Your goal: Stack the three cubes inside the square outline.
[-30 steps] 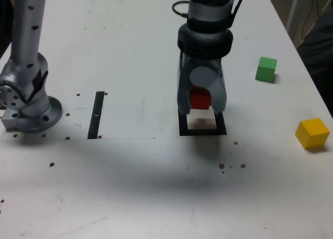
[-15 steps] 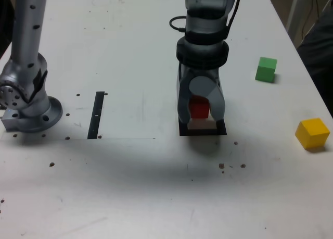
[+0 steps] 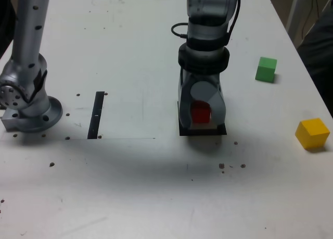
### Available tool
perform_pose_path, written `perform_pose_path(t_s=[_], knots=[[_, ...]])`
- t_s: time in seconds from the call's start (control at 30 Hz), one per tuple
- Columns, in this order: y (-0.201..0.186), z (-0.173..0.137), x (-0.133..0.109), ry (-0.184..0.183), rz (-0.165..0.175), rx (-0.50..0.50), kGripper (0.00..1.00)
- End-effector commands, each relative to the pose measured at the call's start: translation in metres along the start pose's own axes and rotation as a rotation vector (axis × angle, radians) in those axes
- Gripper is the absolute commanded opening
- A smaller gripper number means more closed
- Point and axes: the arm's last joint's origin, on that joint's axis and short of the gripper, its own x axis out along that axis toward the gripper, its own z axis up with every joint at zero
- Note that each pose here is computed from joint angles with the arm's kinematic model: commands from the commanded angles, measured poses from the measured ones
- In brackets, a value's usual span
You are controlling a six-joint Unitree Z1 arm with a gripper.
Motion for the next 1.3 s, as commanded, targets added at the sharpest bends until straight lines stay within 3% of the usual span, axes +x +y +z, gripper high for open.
perform_pose_path(t_s=[0.0,0.07,0.13,0.53,0.97,1.27], knots=[[0.002,0.000,0.003,0.005,-0.006,0.000,0.73],[0.002,-0.001,0.005,0.006,-0.011,0.002,0.91],[0.002,-0.001,0.006,0.006,-0.015,0.003,0.99],[0.003,-0.006,0.001,-0.015,-0.011,0.007,1.00],[0.007,-0.028,-0.033,-0.036,0.072,0.003,1.00],[0.006,-0.009,-0.060,-0.050,0.107,0.022,1.00]])
